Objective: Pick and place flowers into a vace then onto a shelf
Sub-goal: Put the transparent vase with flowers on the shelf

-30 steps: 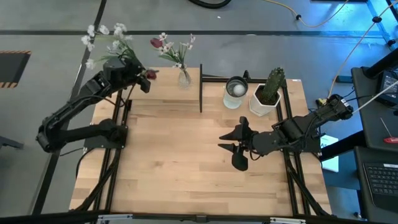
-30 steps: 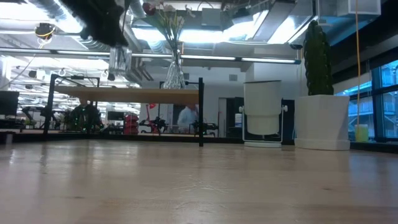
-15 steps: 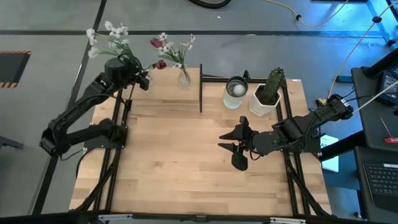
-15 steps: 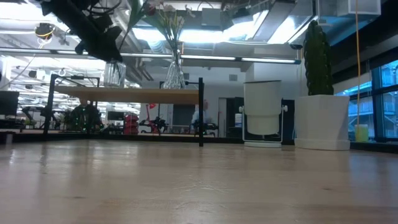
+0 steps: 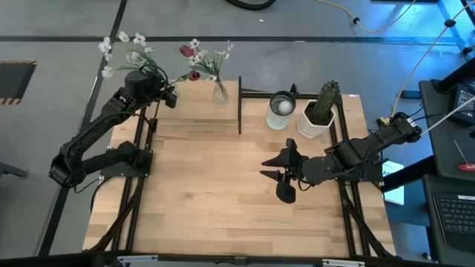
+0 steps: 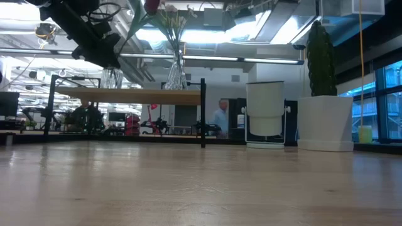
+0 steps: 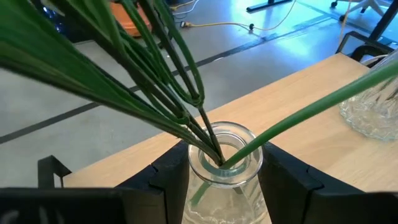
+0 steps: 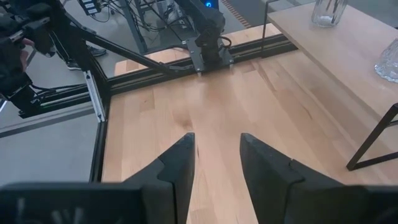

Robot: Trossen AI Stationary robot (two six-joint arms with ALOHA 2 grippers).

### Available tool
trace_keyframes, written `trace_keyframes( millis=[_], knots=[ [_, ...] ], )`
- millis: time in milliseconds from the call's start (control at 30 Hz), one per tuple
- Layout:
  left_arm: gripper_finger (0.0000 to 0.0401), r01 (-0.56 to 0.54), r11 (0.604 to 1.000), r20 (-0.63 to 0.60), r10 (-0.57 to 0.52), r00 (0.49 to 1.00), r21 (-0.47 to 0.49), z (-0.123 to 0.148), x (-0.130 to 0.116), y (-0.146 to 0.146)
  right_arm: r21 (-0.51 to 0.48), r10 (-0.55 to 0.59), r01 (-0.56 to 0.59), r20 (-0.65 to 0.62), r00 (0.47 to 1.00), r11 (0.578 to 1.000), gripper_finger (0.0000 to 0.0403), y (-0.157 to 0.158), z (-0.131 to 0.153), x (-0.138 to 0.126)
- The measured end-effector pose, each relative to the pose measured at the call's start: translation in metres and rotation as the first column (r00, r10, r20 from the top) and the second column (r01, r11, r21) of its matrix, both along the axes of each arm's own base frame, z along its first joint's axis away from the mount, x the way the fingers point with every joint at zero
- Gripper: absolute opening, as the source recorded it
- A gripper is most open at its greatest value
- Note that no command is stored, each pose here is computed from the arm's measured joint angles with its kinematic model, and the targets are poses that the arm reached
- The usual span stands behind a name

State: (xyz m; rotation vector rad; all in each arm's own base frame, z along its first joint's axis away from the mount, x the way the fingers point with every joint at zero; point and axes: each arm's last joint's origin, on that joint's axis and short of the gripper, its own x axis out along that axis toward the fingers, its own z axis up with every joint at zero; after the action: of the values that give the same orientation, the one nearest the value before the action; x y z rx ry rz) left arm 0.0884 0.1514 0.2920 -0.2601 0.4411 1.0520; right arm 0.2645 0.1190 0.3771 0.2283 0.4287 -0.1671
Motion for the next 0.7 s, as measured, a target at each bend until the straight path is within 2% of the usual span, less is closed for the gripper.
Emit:
trace_keyframes(
  millis=[700],
  knots=[
    [0.0187, -0.015, 0.999, 0.017, 0.015, 1.0, -0.032, -0.0006, -0.0021, -0.0037, 0.0, 0.0, 0.0, 0.0, 1.0, 1.0, 0.013, 0.0, 0.0, 0.0]
  ],
)
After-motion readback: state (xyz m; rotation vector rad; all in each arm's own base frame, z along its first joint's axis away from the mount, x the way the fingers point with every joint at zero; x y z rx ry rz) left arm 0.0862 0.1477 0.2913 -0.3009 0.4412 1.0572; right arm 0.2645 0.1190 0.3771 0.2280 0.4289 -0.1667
